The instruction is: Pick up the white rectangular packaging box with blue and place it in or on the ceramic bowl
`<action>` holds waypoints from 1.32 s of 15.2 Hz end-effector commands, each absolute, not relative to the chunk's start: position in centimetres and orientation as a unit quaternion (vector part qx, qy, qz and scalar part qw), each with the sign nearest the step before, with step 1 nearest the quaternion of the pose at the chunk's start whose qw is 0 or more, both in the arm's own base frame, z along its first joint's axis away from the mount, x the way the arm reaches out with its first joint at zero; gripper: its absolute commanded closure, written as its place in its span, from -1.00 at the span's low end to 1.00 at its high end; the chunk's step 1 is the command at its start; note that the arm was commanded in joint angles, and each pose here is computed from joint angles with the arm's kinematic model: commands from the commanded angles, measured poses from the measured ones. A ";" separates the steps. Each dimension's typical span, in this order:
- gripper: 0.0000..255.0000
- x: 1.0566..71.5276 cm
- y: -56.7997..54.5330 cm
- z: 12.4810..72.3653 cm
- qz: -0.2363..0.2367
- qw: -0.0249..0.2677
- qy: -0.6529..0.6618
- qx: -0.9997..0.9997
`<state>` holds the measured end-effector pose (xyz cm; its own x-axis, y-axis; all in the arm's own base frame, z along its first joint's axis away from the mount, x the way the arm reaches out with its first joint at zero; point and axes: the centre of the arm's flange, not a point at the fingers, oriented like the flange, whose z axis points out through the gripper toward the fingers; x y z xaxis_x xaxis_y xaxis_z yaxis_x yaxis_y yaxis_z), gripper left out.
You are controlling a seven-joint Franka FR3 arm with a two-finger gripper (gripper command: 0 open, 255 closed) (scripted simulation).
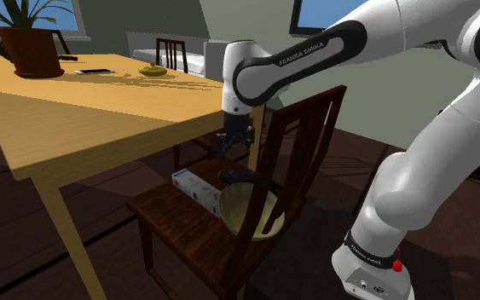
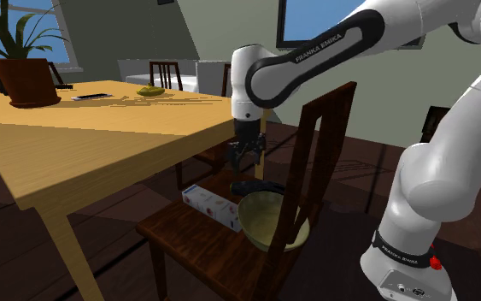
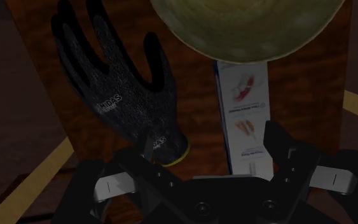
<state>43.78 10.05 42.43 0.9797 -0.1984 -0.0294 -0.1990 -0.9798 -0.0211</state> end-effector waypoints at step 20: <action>-1.00 52.5 16.5 29.5 -0.002 0.005 0.120 -0.993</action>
